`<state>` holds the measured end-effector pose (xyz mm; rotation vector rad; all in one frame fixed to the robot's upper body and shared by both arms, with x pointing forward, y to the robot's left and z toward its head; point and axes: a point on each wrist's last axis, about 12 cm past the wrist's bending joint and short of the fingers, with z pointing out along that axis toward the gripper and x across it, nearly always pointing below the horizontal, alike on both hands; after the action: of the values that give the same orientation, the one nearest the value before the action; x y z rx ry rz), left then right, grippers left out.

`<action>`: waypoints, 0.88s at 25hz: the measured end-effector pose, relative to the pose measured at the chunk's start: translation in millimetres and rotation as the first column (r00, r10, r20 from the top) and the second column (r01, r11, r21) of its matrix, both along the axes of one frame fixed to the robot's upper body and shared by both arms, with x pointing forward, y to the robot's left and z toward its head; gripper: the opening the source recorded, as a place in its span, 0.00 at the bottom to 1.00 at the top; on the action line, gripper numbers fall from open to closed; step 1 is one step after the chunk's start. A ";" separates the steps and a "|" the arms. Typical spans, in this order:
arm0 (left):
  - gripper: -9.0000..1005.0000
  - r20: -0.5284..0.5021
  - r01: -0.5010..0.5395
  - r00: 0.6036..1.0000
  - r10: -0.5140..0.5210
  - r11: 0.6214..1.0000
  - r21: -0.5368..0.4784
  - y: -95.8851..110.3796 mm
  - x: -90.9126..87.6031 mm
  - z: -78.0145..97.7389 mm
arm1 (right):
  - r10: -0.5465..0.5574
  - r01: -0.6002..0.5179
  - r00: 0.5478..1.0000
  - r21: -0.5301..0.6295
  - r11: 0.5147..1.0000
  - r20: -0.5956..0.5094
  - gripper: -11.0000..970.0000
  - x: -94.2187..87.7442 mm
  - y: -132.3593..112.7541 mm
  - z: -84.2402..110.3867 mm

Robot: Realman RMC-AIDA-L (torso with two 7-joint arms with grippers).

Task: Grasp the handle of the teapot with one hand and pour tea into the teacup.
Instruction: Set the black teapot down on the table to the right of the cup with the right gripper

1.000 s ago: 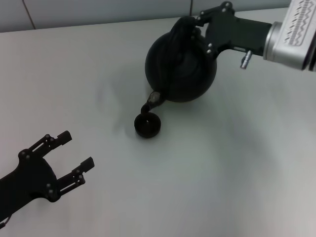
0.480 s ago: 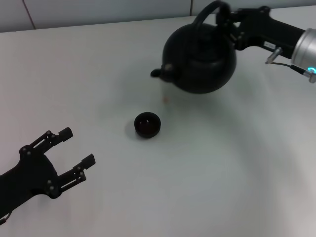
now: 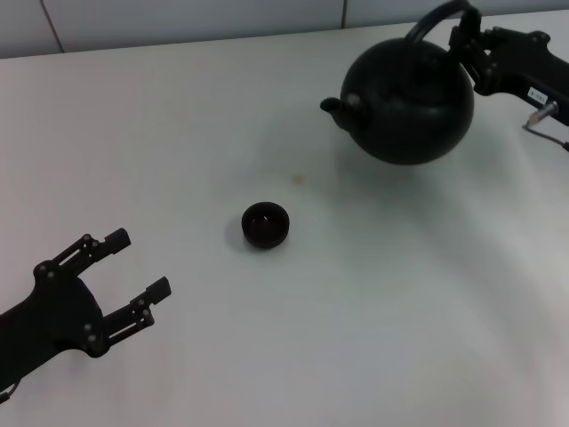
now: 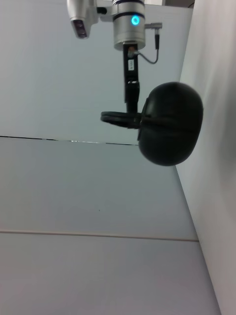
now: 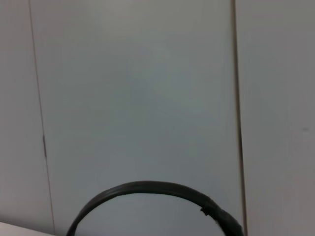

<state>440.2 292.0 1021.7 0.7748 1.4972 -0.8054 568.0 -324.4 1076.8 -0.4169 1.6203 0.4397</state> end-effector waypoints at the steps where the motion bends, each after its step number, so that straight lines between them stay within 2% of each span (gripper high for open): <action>1: 0.80 0.000 0.000 1.000 0.000 1.000 0.000 0.0 0.0 0.0 | -0.004 0.004 1.000 0.004 1.000 -0.007 0.09 -2.3 -1.1 -2.1; 12: 0.80 0.002 0.006 1.000 -0.006 1.000 0.004 1.0 0.0 0.6 | -0.017 0.020 0.997 0.033 0.999 -0.079 0.09 -28.3 1.1 -32.0; 22: 0.80 0.007 0.016 1.000 -0.016 1.000 -0.004 0.7 -0.3 2.0 | -0.034 0.033 0.996 -0.017 0.999 -0.085 0.09 -31.5 3.4 -41.9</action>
<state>440.0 292.7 1023.7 0.7865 1.4844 -0.8164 536.4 -321.0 1034.9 -0.3865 1.7120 0.4247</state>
